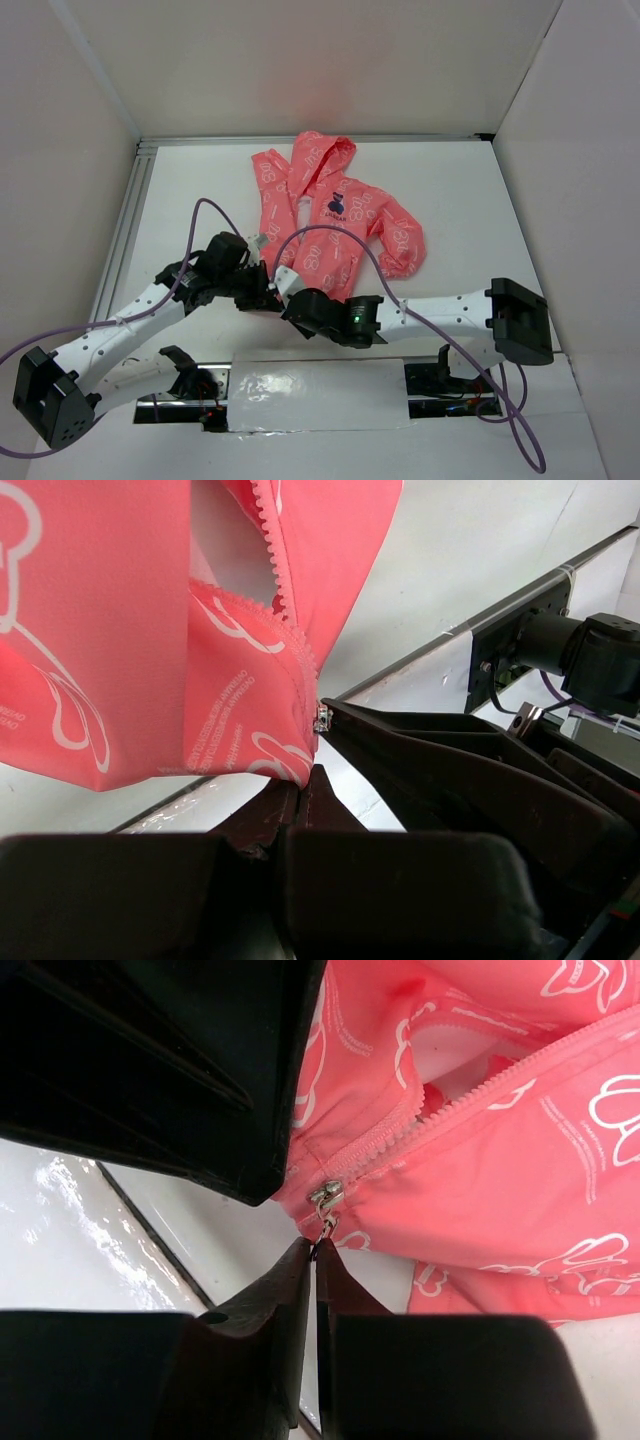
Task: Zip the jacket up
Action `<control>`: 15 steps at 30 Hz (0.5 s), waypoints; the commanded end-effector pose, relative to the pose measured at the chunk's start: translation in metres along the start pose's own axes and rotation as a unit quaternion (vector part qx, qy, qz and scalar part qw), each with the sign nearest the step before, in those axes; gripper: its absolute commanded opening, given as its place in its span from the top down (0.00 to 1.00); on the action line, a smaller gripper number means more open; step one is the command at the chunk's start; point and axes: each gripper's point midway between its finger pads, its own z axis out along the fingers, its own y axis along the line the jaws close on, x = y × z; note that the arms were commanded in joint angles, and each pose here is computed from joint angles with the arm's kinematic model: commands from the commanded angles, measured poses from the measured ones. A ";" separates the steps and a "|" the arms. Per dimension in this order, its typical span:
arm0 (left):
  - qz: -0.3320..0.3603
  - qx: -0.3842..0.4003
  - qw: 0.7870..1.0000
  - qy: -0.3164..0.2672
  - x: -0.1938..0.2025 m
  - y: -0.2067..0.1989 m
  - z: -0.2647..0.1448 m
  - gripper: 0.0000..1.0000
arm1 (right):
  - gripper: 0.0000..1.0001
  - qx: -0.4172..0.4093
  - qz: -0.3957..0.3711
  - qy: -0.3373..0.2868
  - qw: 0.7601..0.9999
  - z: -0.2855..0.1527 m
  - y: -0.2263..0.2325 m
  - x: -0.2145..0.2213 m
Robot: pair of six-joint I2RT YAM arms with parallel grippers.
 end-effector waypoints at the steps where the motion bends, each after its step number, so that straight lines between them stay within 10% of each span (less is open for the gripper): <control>1: 0.015 0.013 1.000 0.003 0.003 -0.004 -0.005 1.00 | 0.89 0.000 0.022 -0.046 0.999 -0.010 0.000 -0.029; 15: 0.013 0.011 1.000 0.007 0.004 -0.001 -0.001 1.00 | 0.99 0.007 0.015 -0.054 0.998 -0.022 -0.005 -0.043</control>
